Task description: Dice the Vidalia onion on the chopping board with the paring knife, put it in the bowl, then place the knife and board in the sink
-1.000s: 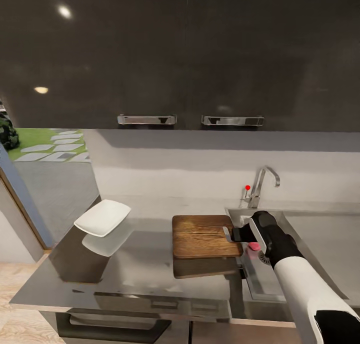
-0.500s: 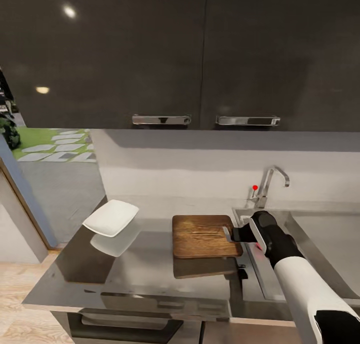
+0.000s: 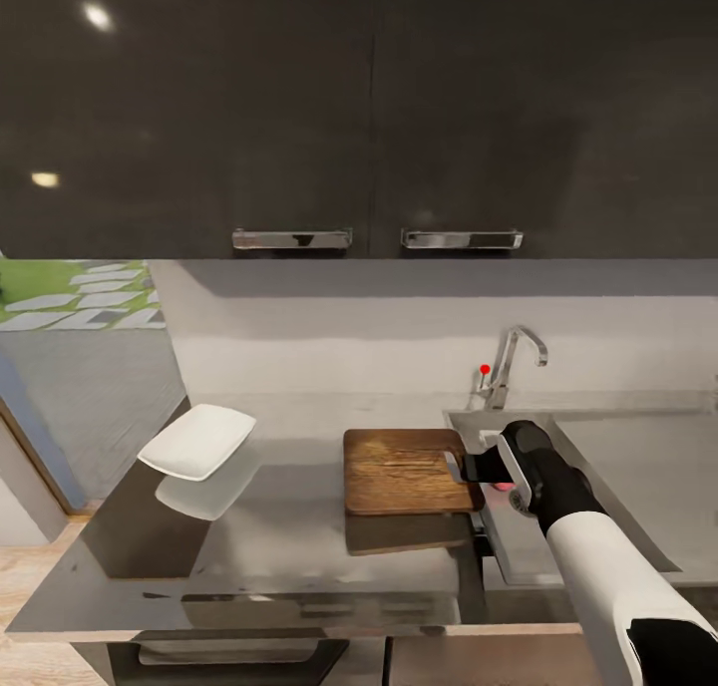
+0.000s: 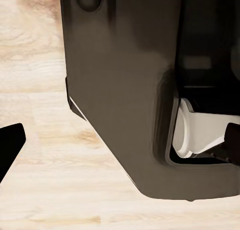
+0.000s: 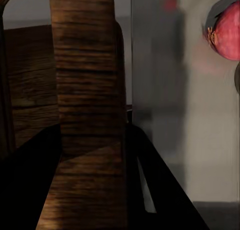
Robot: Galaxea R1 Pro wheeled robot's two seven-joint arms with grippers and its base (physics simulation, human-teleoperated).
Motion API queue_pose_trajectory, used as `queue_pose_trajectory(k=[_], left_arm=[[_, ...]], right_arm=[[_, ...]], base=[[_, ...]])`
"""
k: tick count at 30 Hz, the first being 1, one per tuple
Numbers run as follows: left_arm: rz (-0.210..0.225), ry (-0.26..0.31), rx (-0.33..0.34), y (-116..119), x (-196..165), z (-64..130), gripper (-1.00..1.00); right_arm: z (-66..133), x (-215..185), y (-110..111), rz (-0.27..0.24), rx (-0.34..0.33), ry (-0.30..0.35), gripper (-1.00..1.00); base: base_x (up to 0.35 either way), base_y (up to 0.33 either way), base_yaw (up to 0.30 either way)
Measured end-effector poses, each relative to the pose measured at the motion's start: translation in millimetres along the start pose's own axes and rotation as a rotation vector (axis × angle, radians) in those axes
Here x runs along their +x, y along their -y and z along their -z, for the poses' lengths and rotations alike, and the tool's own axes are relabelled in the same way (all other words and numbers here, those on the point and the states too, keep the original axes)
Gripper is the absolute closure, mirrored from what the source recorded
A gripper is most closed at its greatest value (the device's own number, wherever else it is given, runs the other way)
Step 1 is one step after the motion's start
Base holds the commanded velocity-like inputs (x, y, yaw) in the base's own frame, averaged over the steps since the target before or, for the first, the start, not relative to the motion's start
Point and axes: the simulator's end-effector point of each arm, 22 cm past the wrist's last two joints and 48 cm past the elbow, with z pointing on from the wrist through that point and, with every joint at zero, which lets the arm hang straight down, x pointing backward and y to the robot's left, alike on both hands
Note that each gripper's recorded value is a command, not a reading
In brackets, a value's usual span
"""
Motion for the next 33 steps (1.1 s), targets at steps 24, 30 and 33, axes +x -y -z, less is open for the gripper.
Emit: queue_pose_trajectory(k=[24,30,33], left_arm=[[0.0,-0.002,0.0,0.0,0.6,0.0,-1.0],[0.0,-0.01,0.0,-0.1,3.8,0.0,-1.0],[0.001,-0.015,0.0,0.1,5.7,0.0,-1.0]], right_arm=[[-1.0,0.6,-0.4,-0.001,-0.002,-0.002,1.0],[-5.5,3.3,-0.1,-0.002,-0.002,-0.011,1.0],[-8.0,4.9,0.0,-0.002,-0.002,-0.016,1.0]], base=[[0.0,0.06,-0.002],[0.0,0.0,0.0],[0.0,0.0,0.0]])
